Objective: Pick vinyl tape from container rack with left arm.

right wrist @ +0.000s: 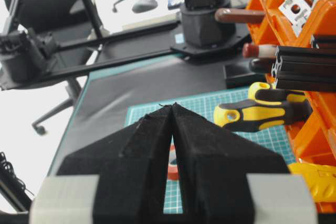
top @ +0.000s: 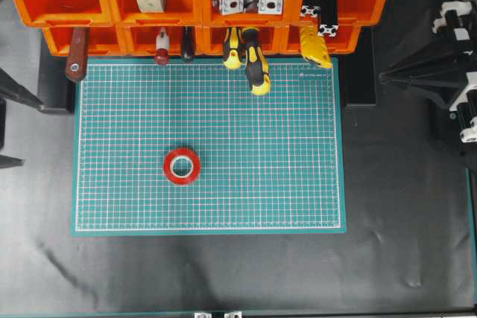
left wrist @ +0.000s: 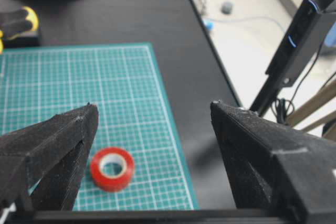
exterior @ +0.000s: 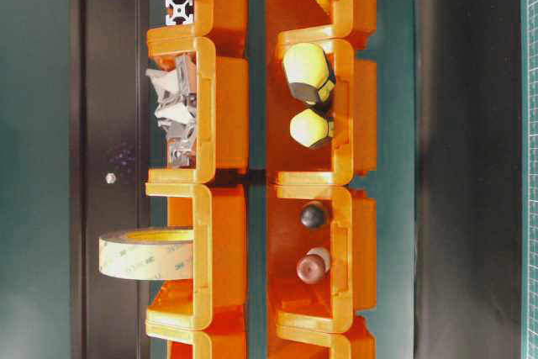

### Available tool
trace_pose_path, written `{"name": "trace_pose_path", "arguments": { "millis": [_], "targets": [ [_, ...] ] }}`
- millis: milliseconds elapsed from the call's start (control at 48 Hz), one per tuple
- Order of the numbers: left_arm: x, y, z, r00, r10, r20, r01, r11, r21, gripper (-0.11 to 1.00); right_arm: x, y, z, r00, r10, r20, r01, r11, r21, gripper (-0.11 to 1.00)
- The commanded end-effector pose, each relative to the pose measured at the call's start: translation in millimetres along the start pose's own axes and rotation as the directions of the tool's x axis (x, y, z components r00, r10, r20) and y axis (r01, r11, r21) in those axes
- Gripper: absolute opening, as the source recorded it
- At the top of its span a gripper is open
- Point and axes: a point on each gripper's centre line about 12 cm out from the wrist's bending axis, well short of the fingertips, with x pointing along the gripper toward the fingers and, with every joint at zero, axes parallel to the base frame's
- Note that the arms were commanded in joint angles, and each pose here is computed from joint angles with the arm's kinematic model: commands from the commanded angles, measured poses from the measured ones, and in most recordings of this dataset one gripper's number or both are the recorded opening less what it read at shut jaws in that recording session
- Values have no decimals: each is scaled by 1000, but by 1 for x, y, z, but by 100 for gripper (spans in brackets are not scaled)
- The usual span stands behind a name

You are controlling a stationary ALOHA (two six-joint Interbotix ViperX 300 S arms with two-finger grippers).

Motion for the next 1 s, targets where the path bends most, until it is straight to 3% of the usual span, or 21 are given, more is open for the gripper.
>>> {"name": "trace_pose_path", "arguments": {
  "millis": [0,980],
  "targets": [
    [0,0,4,1000,0,14,0,1000,-2,82,1,2,10,1000,5,22,-5,1000,0,0],
    [1,3,2,1000,13,9,-13,1000,-5,82,1,2,8,1000,4,18,-4,1000,0,0]
  ]
}}
